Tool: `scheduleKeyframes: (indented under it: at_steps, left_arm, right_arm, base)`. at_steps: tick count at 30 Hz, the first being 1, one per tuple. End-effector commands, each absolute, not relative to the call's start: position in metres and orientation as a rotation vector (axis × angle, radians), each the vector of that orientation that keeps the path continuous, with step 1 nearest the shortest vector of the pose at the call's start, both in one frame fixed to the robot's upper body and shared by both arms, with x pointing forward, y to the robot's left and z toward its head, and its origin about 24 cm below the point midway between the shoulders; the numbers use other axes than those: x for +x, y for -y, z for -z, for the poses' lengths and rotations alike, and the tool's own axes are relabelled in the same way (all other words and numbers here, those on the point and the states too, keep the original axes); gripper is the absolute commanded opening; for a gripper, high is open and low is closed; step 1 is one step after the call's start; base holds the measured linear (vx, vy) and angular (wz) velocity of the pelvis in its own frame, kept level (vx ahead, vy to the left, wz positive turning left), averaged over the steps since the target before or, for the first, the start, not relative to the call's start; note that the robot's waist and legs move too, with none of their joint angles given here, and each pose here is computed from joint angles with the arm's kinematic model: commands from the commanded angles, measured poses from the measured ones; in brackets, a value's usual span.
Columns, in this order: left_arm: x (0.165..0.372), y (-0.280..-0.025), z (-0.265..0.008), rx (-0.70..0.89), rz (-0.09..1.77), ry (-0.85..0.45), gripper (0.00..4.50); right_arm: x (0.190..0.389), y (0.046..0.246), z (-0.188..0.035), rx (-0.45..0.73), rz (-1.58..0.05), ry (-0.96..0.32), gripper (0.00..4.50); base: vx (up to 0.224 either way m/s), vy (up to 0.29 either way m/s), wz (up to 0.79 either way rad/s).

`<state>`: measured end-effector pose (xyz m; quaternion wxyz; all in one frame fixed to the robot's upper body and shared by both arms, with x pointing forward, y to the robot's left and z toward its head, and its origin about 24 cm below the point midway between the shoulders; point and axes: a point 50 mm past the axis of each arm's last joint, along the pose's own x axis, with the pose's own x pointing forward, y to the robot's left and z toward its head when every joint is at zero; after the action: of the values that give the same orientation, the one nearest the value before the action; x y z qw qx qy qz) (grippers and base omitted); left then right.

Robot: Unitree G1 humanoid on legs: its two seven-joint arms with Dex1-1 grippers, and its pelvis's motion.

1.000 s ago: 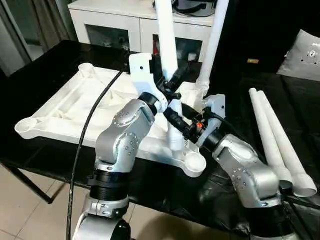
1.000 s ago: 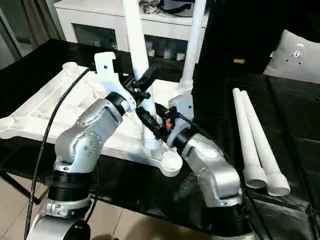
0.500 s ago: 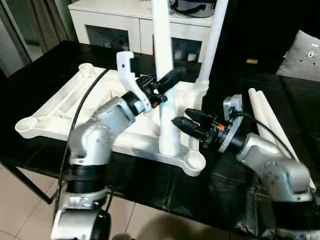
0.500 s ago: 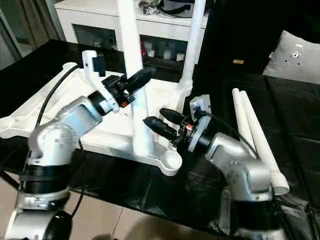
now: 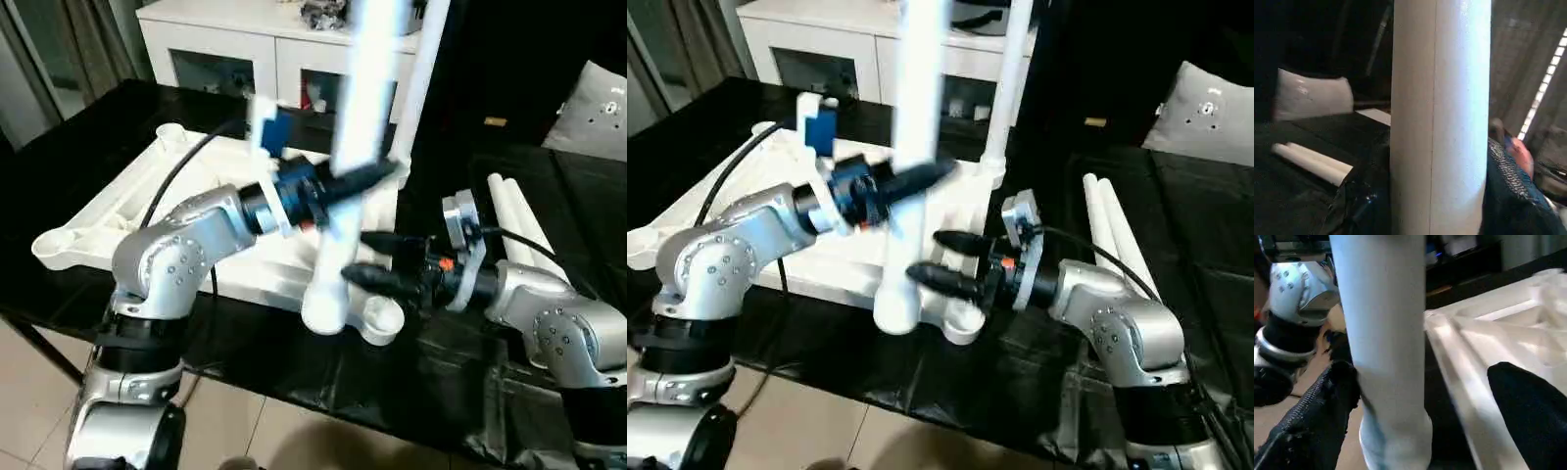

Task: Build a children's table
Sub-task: Pick table leg

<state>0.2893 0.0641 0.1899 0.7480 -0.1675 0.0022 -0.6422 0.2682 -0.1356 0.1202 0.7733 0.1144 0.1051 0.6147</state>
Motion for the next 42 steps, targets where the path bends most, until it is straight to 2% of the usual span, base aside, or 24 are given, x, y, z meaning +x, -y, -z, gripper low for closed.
scheduleKeyframes:
  at_steps: [1,3,9,12,22,23,26,29,33,42]
  left_arm:
    - [0.286,-0.062,-0.196,-0.329,1.432,0.027,1.81]
    - [0.284,-0.059,-0.197,-0.314,1.458,0.049,1.81]
    - [0.287,-0.055,-0.2,-0.312,1.442,0.079,1.81]
    - [0.288,-0.056,-0.2,-0.306,1.43,0.083,1.81]
    - [0.286,-0.055,-0.196,-0.289,1.426,0.079,1.81]
    - [0.286,-0.055,-0.196,-0.289,1.426,0.079,1.81]
    - [0.287,-0.053,-0.195,-0.292,1.422,0.084,1.8]
    - [0.287,-0.052,-0.195,-0.298,1.419,0.088,1.8]
    - [0.288,-0.051,-0.195,-0.302,1.41,0.092,1.8]
    - [0.292,-0.05,-0.192,-0.32,1.353,0.087,1.8]
  right_arm:
    - [0.267,0.132,-0.126,0.214,-1.375,-0.208,4.5]
    - [0.265,0.13,-0.126,0.222,-1.412,-0.216,4.5]
    - [0.266,0.124,-0.119,0.214,-1.441,-0.227,3.89]
    - [0.266,0.119,-0.117,0.213,-1.455,-0.222,3.78]
    - [0.266,0.114,-0.113,0.237,-1.462,-0.205,2.88]
    - [0.266,0.114,-0.113,0.237,-1.462,-0.205,2.62]
    - [0.265,0.114,-0.112,0.246,-1.461,-0.205,2.59]
    - [0.264,0.113,-0.11,0.251,-1.459,-0.21,2.18]
    - [0.264,0.113,-0.109,0.261,-1.455,-0.213,2.01]
    - [0.263,0.111,-0.108,0.273,-1.449,-0.215,1.93]
  base:
    - [0.0,0.0,0.0]
    - [0.0,0.0,0.0]
    - [0.0,0.0,0.0]
    - [0.0,0.0,0.0]
    - [0.0,0.0,0.0]
    - [0.0,0.0,0.0]
    - [0.0,0.0,0.0]
    - [0.0,0.0,0.0]
    - [0.0,0.0,0.0]
    - [0.0,0.0,0.0]
